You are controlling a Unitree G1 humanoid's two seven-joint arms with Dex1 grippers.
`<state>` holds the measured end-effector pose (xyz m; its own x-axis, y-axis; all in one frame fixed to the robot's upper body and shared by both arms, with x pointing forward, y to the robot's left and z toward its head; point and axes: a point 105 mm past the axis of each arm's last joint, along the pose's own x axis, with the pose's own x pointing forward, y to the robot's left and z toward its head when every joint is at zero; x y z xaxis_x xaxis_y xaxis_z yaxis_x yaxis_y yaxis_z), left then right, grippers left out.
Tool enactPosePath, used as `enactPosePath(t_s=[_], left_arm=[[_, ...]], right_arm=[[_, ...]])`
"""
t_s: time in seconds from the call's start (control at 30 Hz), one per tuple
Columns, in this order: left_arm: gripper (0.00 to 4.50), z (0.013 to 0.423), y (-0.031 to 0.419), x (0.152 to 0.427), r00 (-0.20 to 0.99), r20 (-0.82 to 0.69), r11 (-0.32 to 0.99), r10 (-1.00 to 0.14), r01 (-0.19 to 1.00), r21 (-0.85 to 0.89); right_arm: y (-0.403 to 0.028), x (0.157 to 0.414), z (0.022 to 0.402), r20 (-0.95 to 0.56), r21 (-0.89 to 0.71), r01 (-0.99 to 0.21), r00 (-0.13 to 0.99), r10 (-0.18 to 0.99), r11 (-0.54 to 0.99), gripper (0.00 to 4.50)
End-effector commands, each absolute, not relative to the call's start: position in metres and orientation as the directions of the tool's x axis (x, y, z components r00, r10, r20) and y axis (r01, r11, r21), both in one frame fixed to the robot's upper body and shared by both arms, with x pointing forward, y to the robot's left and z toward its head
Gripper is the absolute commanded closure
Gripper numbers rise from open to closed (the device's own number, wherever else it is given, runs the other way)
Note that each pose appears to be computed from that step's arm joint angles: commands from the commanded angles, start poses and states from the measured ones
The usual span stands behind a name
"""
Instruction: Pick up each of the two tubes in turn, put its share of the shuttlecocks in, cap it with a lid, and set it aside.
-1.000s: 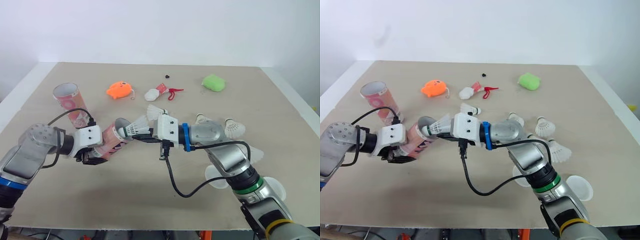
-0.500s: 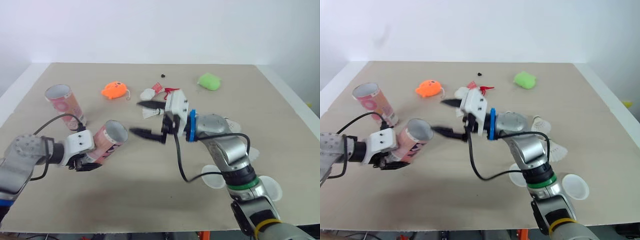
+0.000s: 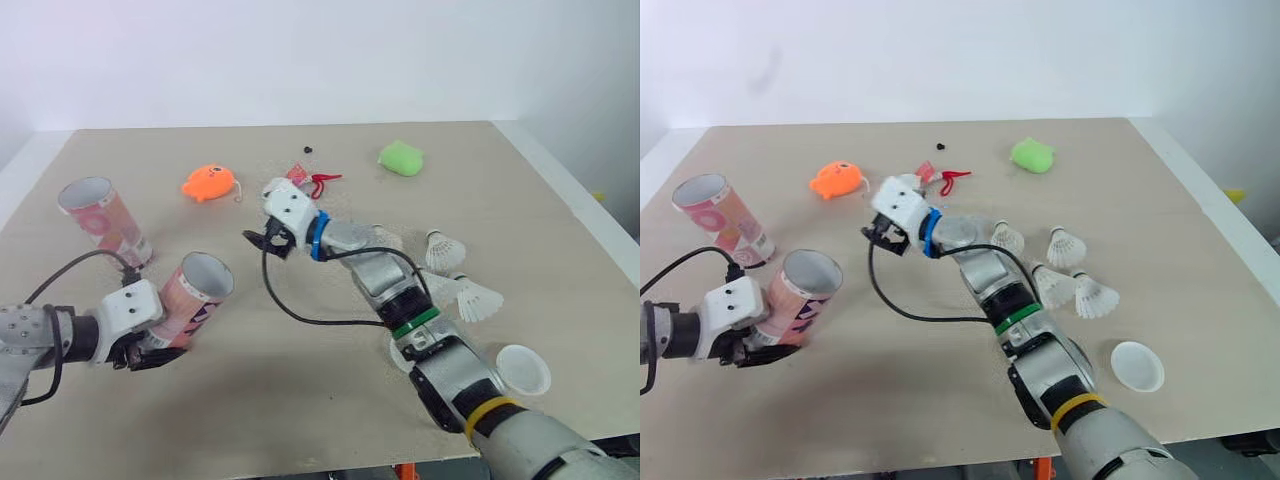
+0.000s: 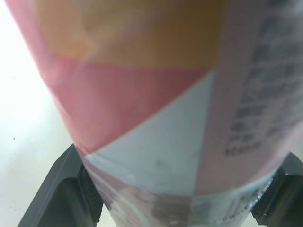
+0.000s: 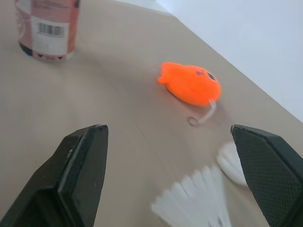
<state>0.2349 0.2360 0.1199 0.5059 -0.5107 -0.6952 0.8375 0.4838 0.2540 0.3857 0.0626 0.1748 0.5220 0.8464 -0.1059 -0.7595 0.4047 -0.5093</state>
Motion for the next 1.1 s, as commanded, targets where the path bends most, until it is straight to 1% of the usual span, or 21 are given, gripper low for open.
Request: enactPosePath(t_s=[0.03, 0.17, 0.27, 0.47, 0.67, 0.87, 1.0, 1.1], left_arm=[[1.13, 0.111, 0.237, 0.228, 0.48, -0.721, 0.502, -0.5, 0.839, 0.21], [1.13, 0.111, 0.235, 0.228, 0.482, -0.717, 0.504, -0.503, 0.838, 0.21], [1.13, 0.11, 0.235, 0.229, 0.482, -0.717, 0.504, -0.503, 0.838, 0.209], [1.13, 0.11, 0.234, 0.235, 0.475, -0.714, 0.489, -0.513, 0.846, 0.212], [1.13, 0.11, 0.231, 0.241, 0.465, -0.712, 0.471, -0.526, 0.856, 0.211], [1.13, 0.11, 0.229, 0.246, 0.452, -0.713, 0.452, -0.536, 0.867, 0.21], [1.13, 0.111, 0.226, 0.252, 0.445, -0.71, 0.436, -0.546, 0.875, 0.213], [1.13, 0.111, 0.226, 0.254, 0.441, -0.711, 0.429, -0.547, 0.878, 0.214]], right_arm=[[0.079, 0.378, 0.179, -0.109, -0.531, -0.767, 0.484, 0.868, 0.361, 0.09], [0.082, 0.38, 0.164, -0.169, -0.487, -0.788, 0.508, 0.845, 0.377, 0.09], [0.075, 0.389, 0.16, -0.178, -0.463, -0.772, 0.563, 0.807, 0.436, 0.09], [0.051, 0.397, 0.154, -0.189, -0.426, -0.743, 0.631, 0.753, 0.516, 0.09], [0.019, 0.392, 0.147, -0.189, -0.36, -0.711, 0.69, 0.699, 0.604, 0.09], [-0.008, 0.39, 0.147, -0.17, -0.311, -0.637, 0.768, 0.618, 0.706, 0.09], [-0.032, 0.398, 0.159, -0.119, -0.266, -0.536, 0.843, 0.525, 0.801, 0.09], [-0.04, 0.403, 0.16, -0.107, -0.217, -0.496, 0.868, 0.485, 0.841, 0.09]])
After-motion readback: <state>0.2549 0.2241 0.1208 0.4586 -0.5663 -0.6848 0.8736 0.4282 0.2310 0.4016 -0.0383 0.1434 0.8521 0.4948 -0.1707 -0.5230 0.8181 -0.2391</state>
